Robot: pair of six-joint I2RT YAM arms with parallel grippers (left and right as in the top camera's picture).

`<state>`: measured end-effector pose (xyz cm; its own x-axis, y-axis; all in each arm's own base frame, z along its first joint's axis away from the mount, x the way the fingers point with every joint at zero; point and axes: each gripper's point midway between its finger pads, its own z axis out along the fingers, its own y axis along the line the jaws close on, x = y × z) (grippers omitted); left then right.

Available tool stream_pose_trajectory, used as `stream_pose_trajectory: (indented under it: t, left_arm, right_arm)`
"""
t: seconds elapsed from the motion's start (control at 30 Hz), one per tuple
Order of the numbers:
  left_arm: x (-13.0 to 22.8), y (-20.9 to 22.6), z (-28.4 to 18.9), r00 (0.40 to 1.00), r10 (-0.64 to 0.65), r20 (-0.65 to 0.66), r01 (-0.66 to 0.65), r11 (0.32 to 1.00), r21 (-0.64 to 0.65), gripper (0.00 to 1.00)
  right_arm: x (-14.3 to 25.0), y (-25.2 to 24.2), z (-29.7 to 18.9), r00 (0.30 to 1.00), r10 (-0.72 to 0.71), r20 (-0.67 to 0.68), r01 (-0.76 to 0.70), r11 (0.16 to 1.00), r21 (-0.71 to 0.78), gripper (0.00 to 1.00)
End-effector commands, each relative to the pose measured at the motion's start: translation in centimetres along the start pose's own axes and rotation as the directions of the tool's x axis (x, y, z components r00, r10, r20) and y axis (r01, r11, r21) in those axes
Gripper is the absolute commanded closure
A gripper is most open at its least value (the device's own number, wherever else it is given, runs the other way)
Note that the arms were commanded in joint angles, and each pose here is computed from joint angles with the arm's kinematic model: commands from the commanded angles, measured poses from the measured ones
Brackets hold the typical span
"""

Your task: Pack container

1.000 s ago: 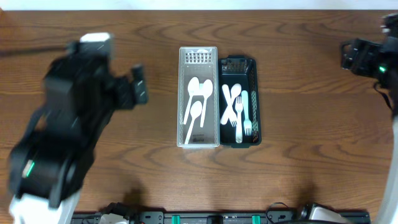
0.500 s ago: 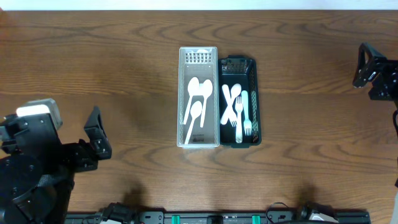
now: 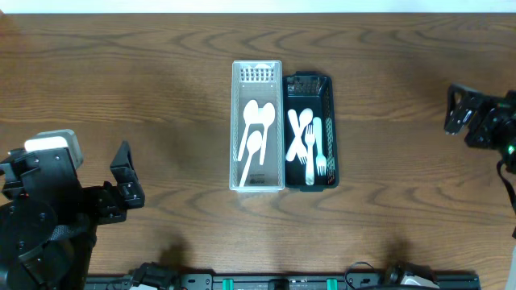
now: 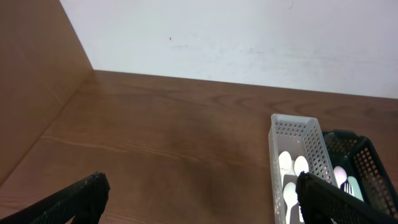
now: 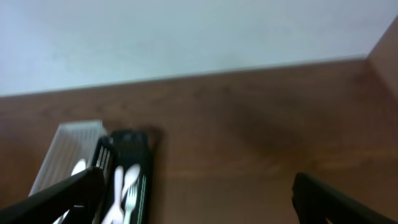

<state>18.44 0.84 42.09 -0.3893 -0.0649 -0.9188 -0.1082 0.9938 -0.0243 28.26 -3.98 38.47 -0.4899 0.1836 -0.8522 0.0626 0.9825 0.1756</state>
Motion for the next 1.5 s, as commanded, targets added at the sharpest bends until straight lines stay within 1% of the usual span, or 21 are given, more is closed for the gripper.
stream_pose_trajectory:
  t: [0.0, 0.23, 0.3, 0.37, 0.47, 0.53, 0.6, 0.7, 0.9, 1.0, 1.07, 1.27, 1.37, 1.47]
  left_arm:
    - [-0.4, 0.3, -0.2, 0.999, 0.036, 0.016, -0.036, 0.999, -0.017, 0.02]
    - [-1.7, 0.1, -0.1, 0.983, 0.172, 0.065, -0.171, 0.985, -0.02, 0.02]
    - [-2.7, -0.1, 0.0, 0.967, 0.228, 0.11, -0.226, 0.974, -0.028, 0.02]
    - [-3.8, -0.2, 0.1, 0.951, 0.256, 0.17, -0.253, 0.967, -0.044, 0.02]
    - [-4.4, 0.3, 0.4, 0.942, 0.235, 0.242, -0.221, 0.972, -0.083, 0.02]
    - [-3.8, 0.6, 1.0, 0.938, 0.206, 0.278, -0.186, 0.978, -0.097, 0.02]
    - [-2.3, 0.5, 1.9, 0.935, 0.183, 0.305, -0.164, 0.983, -0.087, 0.02]
    - [0.8, -0.2, 3.9, 0.934, 0.182, 0.309, -0.174, 0.983, -0.053, 0.02]
    - [8.8, -3.5, 8.2, 0.946, 0.202, 0.252, -0.24, 0.962, 0.13, 0.02]
    - [12.0, -4.2, 9.2, 0.944, 0.2, 0.261, -0.251, 0.951, 0.179, 0.02]
    - [13.4, -4.3, 9.5, 0.938, 0.192, 0.288, -0.252, 0.949, 0.188, 0.02]
    - [16.7, -3.6, 10.2, 0.92, 0.173, 0.351, -0.241, 0.957, 0.161, 0.02]
    - [17.8, -3.2, 11.1, 0.928, 0.177, 0.329, -0.235, 0.961, 0.146, 0.02]
    - [18.1, -2.9, 11.3, 0.93, 0.178, 0.322, -0.231, 0.963, 0.136, 0.02]
  right_arm:
    - [1.1, -0.2, 0.0, 0.999, 0.007, -0.045, -0.007, 1.0, 0.007, 0.01]
    - [4.1, -0.1, -0.4, 0.985, 0.047, -0.164, -0.045, 0.999, 0.011, 0.01]
    - [4.5, -0.1, -0.4, 0.982, 0.052, -0.181, -0.051, 0.999, 0.013, 0.01]
    - [4.8, -0.1, -0.5, 0.98, 0.055, -0.19, -0.054, 0.998, 0.013, 0.01]
    - [4.8, -0.1, -0.5, 0.98, 0.055, -0.191, -0.054, 0.998, 0.013, 0.01]
    - [4.8, -0.1, -0.5, 0.98, 0.056, -0.191, -0.054, 0.998, 0.013, 0.01]
    - [4.8, -0.1, -0.5, 0.98, 0.056, -0.191, -0.054, 0.998, 0.013, 0.01]
    - [4.8, -0.1, -0.5, 0.98, 0.055, -0.191, -0.054, 0.998, 0.013, 0.01]
    - [4.8, -0.1, -0.5, 0.98, 0.056, -0.191, -0.054, 0.998, 0.013, 0.01]
    - [4.8, -0.1, -0.5, 0.98, 0.056, -0.191, -0.054, 0.998, 0.013, 0.01]
    - [4.8, -0.1, -0.5, 0.98, 0.056, -0.191, -0.054, 0.998, 0.013, 0.01]
    - [4.8, -0.1, -0.5, 0.98, 0.056, -0.191, -0.054, 0.998, 0.013, 0.01]
    - [4.8, -0.1, -0.5, 0.98, 0.056, -0.191, -0.054, 0.998, 0.013, 0.01]
    - [4.8, -0.1, -0.5, 0.98, 0.056, -0.191, -0.054, 0.998, 0.013, 0.01]
